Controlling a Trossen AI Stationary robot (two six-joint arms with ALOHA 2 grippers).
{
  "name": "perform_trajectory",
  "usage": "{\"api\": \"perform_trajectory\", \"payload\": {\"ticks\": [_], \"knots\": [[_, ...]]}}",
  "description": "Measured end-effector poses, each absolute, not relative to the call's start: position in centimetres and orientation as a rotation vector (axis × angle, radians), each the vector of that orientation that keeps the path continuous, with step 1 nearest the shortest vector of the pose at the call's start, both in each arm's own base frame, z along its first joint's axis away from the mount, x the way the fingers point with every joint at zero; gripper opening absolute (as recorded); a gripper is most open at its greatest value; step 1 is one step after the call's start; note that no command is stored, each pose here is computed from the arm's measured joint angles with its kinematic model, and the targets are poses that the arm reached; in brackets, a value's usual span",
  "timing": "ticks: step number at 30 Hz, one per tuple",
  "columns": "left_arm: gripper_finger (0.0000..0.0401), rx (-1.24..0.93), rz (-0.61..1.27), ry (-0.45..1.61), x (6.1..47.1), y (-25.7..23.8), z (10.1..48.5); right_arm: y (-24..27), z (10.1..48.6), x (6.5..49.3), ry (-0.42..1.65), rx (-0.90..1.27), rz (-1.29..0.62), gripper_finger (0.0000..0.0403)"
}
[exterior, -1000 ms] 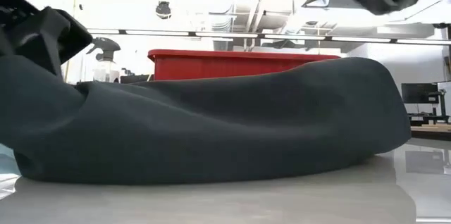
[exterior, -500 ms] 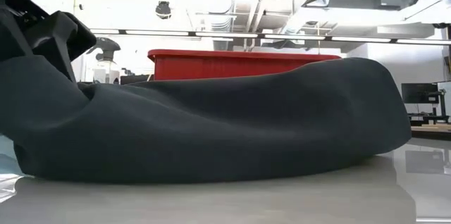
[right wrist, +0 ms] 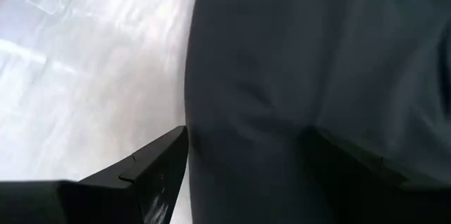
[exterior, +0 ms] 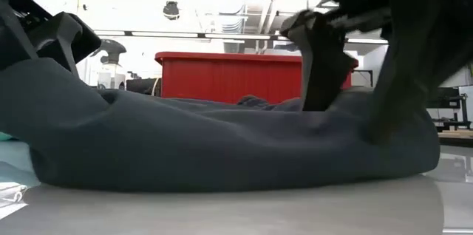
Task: Fold laundry
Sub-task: Stack the folded black shorts on top of the folded white underwear
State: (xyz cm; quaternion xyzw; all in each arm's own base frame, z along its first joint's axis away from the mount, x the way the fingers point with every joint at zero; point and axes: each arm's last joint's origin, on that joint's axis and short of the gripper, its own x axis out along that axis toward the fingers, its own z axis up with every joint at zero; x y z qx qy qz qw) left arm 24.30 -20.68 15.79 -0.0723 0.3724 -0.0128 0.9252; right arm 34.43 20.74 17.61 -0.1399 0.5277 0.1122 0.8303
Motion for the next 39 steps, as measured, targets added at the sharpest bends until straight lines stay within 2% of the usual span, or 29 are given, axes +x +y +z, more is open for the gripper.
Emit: {"api": "perform_trajectory", "payload": {"ticks": [6,14,20,23,30,36,39], "knots": [[0.0139,-0.133,-0.048,0.773,24.3,-20.7,15.8,19.9,16.6,33.5,1.231,-0.409,0.144,0.0317],[0.0138,-0.186,-0.068,0.739,24.4,-21.0,16.4,20.4,12.5,33.7,1.349,-0.48,0.134,0.0293],[0.0128,-0.213,-0.156,0.643,23.4,-22.0,18.8,20.1,12.5,33.8,1.353,-0.455,0.128,0.0286],[0.013,-0.097,-0.251,0.568,23.6,-22.5,19.4,19.6,12.9,34.2,1.33,-0.416,0.12,0.0286],[0.0172,0.448,-0.353,0.373,25.7,-22.9,22.8,19.1,13.2,35.2,1.281,-0.289,0.079,0.0286],[0.0236,0.432,-0.387,0.52,28.5,-21.7,21.1,18.8,13.3,36.0,1.228,-0.246,0.072,0.0286],[0.0259,0.541,-0.386,0.552,29.0,-22.1,20.5,18.5,13.3,36.2,1.228,-0.211,0.046,0.0286]]}}
